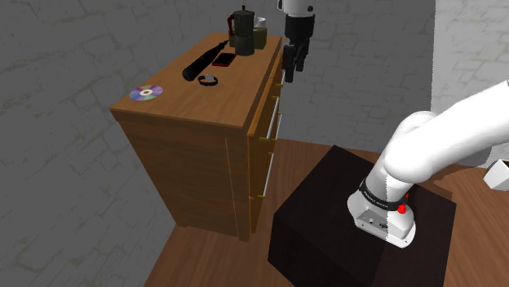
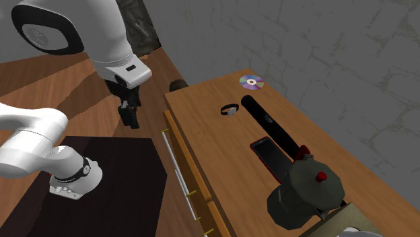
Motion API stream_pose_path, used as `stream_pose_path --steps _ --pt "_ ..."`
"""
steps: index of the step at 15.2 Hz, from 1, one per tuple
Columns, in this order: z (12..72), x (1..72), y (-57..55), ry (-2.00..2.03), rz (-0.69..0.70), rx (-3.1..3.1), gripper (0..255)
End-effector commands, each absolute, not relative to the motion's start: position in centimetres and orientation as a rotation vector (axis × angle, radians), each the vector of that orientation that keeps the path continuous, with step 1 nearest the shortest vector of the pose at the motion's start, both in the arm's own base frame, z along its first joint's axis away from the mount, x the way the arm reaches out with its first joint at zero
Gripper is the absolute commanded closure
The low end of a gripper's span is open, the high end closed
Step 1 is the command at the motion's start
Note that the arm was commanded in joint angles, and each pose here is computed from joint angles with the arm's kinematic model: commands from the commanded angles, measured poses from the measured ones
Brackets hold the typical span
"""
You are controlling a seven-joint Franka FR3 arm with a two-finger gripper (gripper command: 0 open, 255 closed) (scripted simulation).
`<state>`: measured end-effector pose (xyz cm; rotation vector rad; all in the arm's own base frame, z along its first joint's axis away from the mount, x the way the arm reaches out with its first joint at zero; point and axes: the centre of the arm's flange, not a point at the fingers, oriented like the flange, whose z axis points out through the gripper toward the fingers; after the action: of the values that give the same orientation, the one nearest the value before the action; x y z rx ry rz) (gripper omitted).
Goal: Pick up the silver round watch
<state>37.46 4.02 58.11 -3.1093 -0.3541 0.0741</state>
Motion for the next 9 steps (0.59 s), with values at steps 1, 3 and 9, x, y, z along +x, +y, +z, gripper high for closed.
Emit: stream_pose_path --steps 1,3,9 --pt "57.9 40.2 4.6 -0.394 0.061 -3.114 0" --pt "57.8 42.6 5.3 -0.432 0.051 -3.118 0" --pt "57.6 49.9 7.6 -0.548 0.017 -3.129 0"
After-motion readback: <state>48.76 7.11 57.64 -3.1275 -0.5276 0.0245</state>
